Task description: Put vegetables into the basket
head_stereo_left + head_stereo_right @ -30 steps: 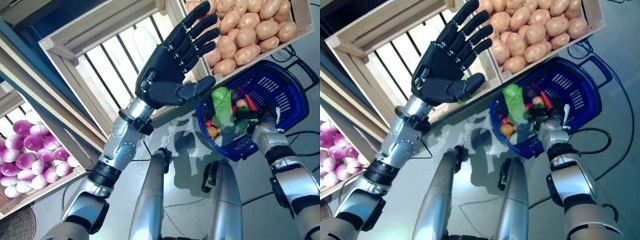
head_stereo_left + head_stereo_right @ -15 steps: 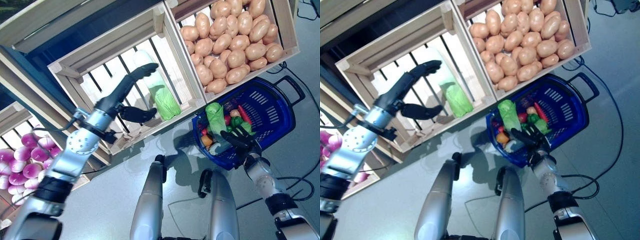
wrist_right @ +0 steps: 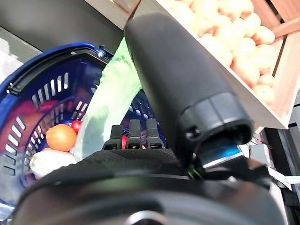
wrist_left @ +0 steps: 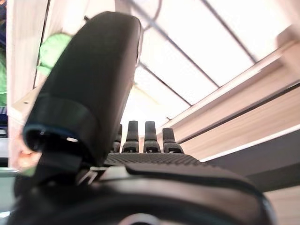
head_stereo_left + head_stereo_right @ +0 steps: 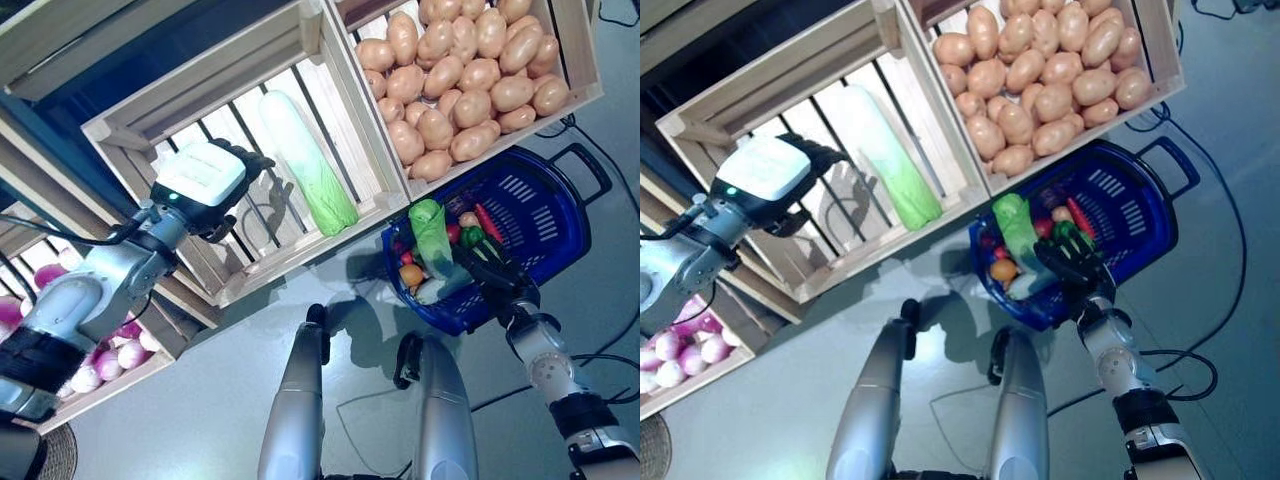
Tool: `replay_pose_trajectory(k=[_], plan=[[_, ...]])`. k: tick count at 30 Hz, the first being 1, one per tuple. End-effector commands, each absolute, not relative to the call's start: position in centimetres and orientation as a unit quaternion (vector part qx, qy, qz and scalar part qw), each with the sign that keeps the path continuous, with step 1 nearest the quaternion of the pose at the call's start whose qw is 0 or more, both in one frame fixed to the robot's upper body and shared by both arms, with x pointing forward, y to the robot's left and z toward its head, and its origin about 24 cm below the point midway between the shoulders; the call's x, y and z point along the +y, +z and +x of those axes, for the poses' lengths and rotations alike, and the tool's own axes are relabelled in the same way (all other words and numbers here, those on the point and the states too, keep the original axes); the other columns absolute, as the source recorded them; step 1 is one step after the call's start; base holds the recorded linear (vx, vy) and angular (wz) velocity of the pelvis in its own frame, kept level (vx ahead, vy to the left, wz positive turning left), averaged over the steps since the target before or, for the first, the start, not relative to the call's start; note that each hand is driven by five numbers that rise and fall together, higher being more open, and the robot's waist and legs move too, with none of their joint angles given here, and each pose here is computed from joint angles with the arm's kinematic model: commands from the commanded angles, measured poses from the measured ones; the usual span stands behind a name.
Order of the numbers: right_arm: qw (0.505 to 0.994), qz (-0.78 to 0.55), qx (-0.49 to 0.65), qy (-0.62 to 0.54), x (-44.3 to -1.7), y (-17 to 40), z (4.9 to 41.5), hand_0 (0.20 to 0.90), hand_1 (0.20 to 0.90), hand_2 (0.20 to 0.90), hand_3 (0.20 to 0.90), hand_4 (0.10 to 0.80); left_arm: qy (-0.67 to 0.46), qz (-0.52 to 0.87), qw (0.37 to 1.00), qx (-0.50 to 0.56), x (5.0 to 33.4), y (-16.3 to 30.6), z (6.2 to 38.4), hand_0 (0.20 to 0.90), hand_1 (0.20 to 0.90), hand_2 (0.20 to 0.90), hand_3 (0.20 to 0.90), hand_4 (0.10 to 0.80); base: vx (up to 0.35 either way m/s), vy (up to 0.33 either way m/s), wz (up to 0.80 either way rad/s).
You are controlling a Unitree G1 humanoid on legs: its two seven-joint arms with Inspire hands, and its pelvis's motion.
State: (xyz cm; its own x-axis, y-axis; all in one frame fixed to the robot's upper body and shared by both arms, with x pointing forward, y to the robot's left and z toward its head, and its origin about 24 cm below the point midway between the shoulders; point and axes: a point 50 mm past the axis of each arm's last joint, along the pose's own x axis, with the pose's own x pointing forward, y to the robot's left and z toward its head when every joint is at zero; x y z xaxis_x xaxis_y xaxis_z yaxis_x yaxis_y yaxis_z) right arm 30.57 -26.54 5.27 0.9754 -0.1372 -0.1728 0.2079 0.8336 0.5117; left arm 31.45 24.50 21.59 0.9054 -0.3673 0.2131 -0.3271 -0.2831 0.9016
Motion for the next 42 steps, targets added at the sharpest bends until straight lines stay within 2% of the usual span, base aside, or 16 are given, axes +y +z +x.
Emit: replay_pose_trajectory(k=[1, 5, 13, 22, 42], plan=[[0.957, 0.283, -0.052, -0.047, -27.6, 10.8, 31.9, 0.900, 0.900, 0.900, 0.900, 0.800, 0.119, 0.793, 0.483, -0.351, 24.3, 27.7, 31.1, 0.900, 0.900, 0.900, 0.900, 0.800, 0.022, 0.049, -0.06], [0.956, 0.286, -0.051, -0.039, -27.2, 11.1, 32.1, 0.900, 0.900, 0.900, 0.900, 0.800, 0.139, 0.783, 0.454, -0.401, 24.1, 27.7, 31.5, 0.900, 0.900, 0.900, 0.900, 0.800, 0.016, 0.041, -0.07], [0.966, 0.253, -0.047, -0.028, -25.9, 11.4, 32.4, 0.900, 0.900, 0.900, 0.900, 0.800, 0.137, 0.752, 0.461, -0.451, 23.2, 26.7, 32.2, 0.900, 0.900, 0.900, 0.900, 0.800, 0.010, 0.020, -0.06], [0.968, 0.246, -0.056, -0.018, -25.5, 12.6, 32.9, 0.900, 0.900, 0.900, 0.900, 0.800, 0.068, 0.789, 0.429, -0.434, 21.6, 25.0, 33.5, 0.900, 0.900, 0.900, 0.900, 0.800, -0.006, 0.004, -0.03], [0.969, 0.233, -0.080, -0.005, -25.4, 14.4, 33.5, 0.900, 0.900, 0.900, 0.900, 0.800, 0.080, 0.824, 0.423, -0.368, 23.3, 21.8, 35.8, 0.900, 0.900, 0.900, 0.900, 0.800, -0.007, 0.016, -0.05]])
